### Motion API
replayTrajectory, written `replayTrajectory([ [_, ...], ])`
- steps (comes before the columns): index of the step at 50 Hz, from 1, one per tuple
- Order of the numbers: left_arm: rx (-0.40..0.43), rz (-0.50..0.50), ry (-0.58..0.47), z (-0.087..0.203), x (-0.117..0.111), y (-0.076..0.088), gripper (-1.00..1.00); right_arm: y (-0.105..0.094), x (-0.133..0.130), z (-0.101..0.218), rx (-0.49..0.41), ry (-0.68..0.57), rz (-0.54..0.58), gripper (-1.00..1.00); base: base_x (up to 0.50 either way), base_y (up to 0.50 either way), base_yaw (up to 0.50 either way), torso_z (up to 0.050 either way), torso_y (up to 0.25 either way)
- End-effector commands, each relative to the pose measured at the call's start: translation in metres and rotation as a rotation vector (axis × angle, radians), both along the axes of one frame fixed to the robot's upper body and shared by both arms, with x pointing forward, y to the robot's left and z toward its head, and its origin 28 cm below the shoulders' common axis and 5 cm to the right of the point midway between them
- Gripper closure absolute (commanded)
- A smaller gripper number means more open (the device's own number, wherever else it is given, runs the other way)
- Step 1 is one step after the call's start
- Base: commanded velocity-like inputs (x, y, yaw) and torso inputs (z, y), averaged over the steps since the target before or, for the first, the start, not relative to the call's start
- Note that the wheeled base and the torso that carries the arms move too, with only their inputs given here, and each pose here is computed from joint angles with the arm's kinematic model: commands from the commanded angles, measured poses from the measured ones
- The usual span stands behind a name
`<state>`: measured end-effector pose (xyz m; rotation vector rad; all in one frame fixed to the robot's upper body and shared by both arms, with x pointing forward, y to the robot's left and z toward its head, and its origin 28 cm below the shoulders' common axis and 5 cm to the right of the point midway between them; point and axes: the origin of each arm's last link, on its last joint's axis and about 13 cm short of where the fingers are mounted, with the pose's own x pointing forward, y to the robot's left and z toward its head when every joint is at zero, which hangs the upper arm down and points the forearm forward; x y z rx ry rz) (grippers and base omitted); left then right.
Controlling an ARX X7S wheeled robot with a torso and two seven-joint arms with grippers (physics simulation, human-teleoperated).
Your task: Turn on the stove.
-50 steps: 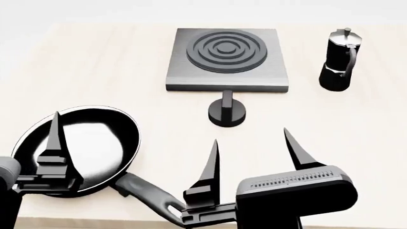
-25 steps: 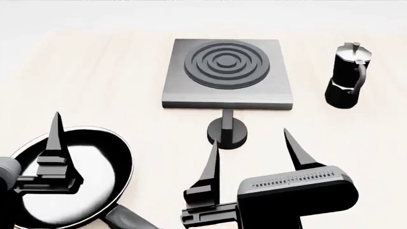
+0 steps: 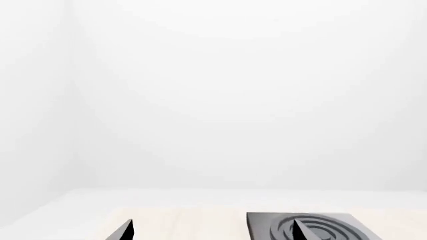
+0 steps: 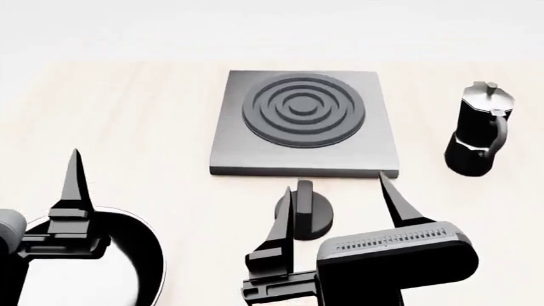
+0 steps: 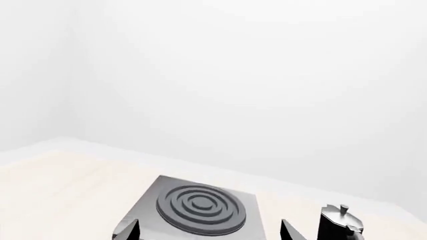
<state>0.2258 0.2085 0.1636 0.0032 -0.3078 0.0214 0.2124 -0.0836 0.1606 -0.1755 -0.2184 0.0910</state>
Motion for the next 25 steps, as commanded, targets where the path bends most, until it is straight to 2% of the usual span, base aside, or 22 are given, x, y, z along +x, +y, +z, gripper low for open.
replayTrajectory([
  [1,0.000,0.000,0.000,0.0000,0.0001,0.0001,-1.00,0.0001,0.0003,-0.0001,-0.002,0.000,-0.002,-1.00,0.26,0.00,0.00,0.000,0.000],
  [25,0.002,0.002,0.004,-0.0009,0.0017,0.0001,-1.00,-0.0001,0.0010,-0.0004,0.003,0.002,-0.001,-1.00,0.26,0.00,0.00,0.000,0.001],
])
